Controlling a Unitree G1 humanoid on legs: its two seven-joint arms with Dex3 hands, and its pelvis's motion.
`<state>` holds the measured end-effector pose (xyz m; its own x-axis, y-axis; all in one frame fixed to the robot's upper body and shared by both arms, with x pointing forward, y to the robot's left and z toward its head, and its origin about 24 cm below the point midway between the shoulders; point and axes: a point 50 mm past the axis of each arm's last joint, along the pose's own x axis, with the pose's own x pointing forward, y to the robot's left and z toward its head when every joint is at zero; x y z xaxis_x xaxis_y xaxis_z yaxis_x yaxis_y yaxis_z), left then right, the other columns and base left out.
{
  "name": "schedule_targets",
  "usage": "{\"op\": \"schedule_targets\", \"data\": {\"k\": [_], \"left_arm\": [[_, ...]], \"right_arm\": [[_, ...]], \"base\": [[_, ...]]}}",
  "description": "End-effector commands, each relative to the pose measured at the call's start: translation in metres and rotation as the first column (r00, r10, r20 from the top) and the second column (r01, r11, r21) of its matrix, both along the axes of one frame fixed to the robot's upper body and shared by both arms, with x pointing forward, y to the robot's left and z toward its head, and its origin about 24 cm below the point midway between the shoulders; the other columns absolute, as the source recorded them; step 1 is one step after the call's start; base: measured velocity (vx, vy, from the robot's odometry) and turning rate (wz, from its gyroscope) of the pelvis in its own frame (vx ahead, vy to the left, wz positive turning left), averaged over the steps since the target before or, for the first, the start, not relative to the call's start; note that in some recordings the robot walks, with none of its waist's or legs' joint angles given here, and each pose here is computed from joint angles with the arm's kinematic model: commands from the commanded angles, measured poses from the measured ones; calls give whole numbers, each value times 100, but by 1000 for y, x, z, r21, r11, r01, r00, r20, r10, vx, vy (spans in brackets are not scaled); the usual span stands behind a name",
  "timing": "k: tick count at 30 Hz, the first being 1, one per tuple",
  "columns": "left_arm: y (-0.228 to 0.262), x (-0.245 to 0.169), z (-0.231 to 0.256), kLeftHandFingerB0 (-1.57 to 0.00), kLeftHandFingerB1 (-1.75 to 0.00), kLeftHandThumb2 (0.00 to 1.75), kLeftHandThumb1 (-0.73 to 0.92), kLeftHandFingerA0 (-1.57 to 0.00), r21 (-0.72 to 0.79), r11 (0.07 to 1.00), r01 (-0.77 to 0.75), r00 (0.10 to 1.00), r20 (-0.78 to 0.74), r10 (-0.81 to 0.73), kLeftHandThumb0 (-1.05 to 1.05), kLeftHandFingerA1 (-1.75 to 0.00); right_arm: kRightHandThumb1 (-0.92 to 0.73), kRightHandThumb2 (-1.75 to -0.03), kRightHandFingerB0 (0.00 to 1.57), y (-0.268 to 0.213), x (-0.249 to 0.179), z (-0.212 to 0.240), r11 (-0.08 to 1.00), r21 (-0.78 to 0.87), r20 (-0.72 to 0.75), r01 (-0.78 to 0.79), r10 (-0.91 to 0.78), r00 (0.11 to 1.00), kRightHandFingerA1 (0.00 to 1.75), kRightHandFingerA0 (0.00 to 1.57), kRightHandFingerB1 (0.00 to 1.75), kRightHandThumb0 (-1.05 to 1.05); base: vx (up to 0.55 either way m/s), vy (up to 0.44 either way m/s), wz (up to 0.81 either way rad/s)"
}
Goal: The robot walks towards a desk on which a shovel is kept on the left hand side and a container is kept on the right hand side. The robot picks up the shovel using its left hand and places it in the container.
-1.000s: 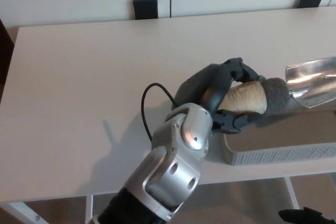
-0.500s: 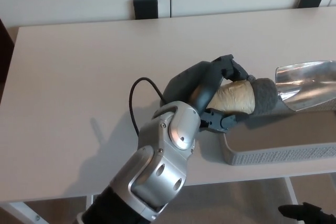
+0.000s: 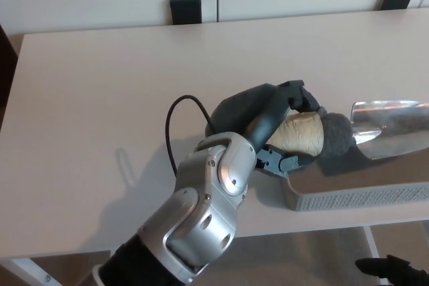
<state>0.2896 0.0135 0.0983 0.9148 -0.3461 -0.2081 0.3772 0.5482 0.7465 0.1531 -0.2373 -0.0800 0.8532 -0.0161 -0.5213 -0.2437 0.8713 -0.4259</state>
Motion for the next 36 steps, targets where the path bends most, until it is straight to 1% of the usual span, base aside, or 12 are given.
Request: {"op": "schedule_targets", "data": {"k": [1, 12, 13, 14, 16, 18, 22, 29, 30, 31, 35, 36], "left_arm": [[-2, 1, 6, -53, -45, 65, 83, -75, 33, 999, 25, 999, 30, -26, -40, -66], [-13, -3, 1, -69, -68, 60, 70, -76, 48, 997, 66, 996, 58, -69, -45, -99], [-13, -3, 1, -48, -38, 60, 65, -71, 52, 996, 78, 997, 19, -79, -56, -70], [-14, -1, 0, -8, -37, 84, 54, -24, 98, 989, 108, 994, -39, -104, -74, -48], [-13, 0, 0, -6, -22, 59, 65, -12, 144, 981, 133, 990, -65, -125, -76, -31], [-14, 0, -1, -2, -15, 92, 51, -1, 137, 981, 138, 989, -66, -130, -80, -16], [-18, -2, 2, 0, -19, 63, 67, 0, 138, 978, 159, 987, -50, -153, -92, -12], [-25, -1, 9, 0, -11, 97, 52, 0, 145, 970, 195, 981, -40, -191, -87, -7], [-26, -2, 10, 0, -14, 62, 70, 0, 143, 969, 202, 979, -39, -198, -96, -10], [-27, -2, 12, 0, -5, 99, 56, 0, 141, 967, 214, 977, -38, -210, -93, -3], [-29, -2, 20, 0, -3, 100, 58, 0, 126, 966, 226, 974, -31, -224, -97, 0], [-29, -2, 22, 0, 0, 62, 76, 0, 119, 966, 229, 973, -24, -228, -102, 0]], "right_arm": [[-67, -59, 49, -4, 0, 1, 1000, -25, 4, 4, -4, 1000, 49, 48, 46, -29], [-66, -59, 50, -4, 3, 3, 1000, -1, 24, 3, -3, 1000, 51, 48, 48, -29], [-66, -59, 50, -4, 3, 3, 1000, 0, 22, 6, -6, 1000, 50, 48, 48, -30], [-67, -59, 49, -4, 3, 3, 1000, 1, 24, 0, 0, 1000, 50, 47, 48, -30], [-66, -59, 49, -5, 3, 4, 1000, 2, 24, -3, 3, 1000, 49, 47, 48, -30], [-66, -59, 49, -5, 3, 4, 1000, 3, 25, -3, 3, 1000, 49, 47, 48, -30], [-66, -59, 50, -5, 3, 4, 1000, -1, 26, -4, 4, 1000, 49, 46, 48, -31], [-65, -59, 49, -5, 4, 3, 1000, 7, 20, 9, -9, 1000, 50, 47, 48, -29], [-65, -59, 49, -5, 4, 3, 1000, 8, 20, 9, -9, 1000, 49, 47, 48, -29], [-66, -59, 49, -5, 4, 3, 1000, 0, 19, 3, -3, 1000, 49, 46, 47, -30], [-66, -59, 48, -6, 3, 3, 1000, -22, 14, -7, 7, 1000, 49, 45, 46, -31], [-66, -59, 48, -6, 3, 3, 1000, -20, 13, -5, 5, 1000, 49, 46, 47, -30]], "base": [[0, 0, 0], [0, 0, 0], [0, 0, 0], [0, 0, 0], [0, 0, 0], [0, 0, 0], [0, 0, 0], [0, 0, 0], [0, 0, 0], [0, 0, 0], [0, 0, 0], [0, 0, 0]]}}
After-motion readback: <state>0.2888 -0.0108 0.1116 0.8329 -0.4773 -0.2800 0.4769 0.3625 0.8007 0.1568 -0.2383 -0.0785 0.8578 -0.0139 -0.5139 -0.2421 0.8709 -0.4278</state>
